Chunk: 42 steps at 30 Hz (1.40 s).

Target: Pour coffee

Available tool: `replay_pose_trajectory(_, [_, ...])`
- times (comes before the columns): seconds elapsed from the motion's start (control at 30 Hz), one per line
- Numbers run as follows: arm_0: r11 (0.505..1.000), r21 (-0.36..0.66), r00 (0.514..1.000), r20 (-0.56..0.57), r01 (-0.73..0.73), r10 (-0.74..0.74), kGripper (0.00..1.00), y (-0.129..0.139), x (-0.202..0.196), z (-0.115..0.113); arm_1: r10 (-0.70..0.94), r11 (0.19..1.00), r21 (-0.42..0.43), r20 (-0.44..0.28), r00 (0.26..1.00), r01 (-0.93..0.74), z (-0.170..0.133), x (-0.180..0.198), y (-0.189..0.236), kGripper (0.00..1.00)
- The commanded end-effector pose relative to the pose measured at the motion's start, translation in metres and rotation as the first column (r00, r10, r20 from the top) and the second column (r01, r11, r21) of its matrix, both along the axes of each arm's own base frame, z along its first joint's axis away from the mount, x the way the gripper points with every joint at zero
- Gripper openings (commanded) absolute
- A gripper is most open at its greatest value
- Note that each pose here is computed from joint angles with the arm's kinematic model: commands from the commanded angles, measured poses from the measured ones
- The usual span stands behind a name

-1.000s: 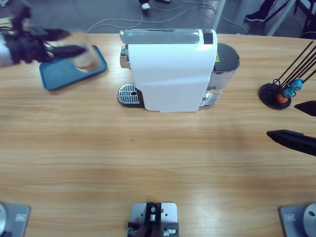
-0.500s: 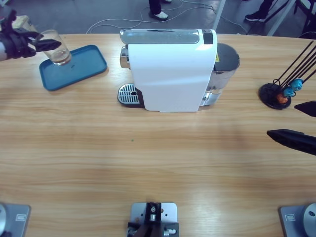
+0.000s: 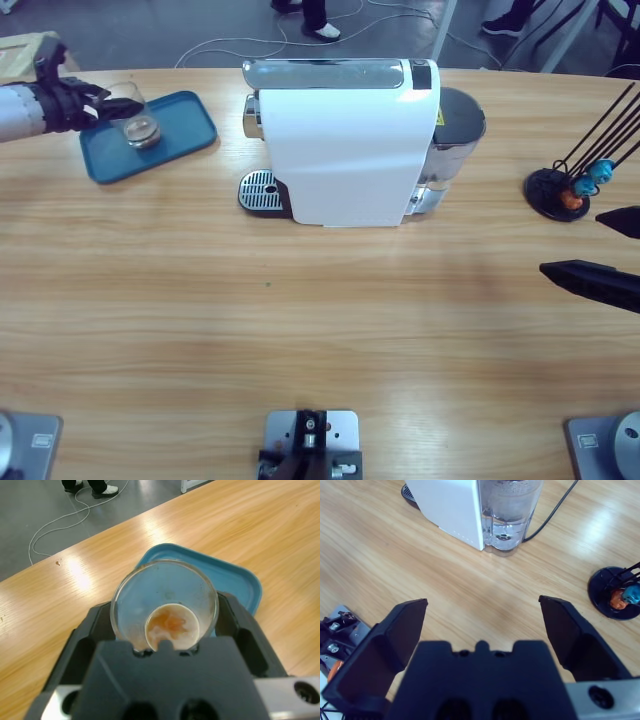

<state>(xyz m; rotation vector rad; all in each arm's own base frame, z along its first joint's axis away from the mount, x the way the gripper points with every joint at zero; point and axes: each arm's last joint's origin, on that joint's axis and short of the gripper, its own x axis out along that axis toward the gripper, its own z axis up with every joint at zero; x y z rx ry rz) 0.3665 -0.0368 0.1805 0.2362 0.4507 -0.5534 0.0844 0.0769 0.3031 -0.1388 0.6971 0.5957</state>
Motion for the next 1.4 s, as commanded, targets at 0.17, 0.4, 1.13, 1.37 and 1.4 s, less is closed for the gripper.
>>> replay_pose_trajectory(0.17, [0.998,0.042,0.999,-0.018,-0.047,0.048,0.982,-0.012,0.008,-0.014,-0.019,1.000,-0.021,-0.057,0.998,0.018,-0.008,0.002,0.002,1.000])
replay_pose_trajectory(0.4, [0.993,-0.010,0.993,0.036,-0.116,0.116,0.982,0.002,-0.040,0.033,-0.023,1.000,-0.019,-0.057,0.998,0.022,-0.009,0.001,0.002,1.000])
replay_pose_trajectory(1.13, [0.981,-0.157,0.946,-0.284,0.117,-0.158,0.977,-0.023,-0.303,0.148,-0.070,0.997,-0.014,0.087,0.994,0.071,0.009,-0.016,-0.023,1.000])
replay_pose_trajectory(1.37, [0.987,-0.121,0.950,-0.280,0.105,-0.135,0.977,-0.019,-0.307,0.122,-0.017,0.993,-0.120,0.042,0.999,0.022,0.020,-0.017,-0.023,1.000])
replay_pose_trajectory(1.4, [0.985,-0.115,0.954,-0.256,0.132,-0.158,0.979,-0.018,-0.309,0.120,-0.017,0.995,-0.099,0.065,0.998,0.023,0.023,-0.022,-0.028,1.000])
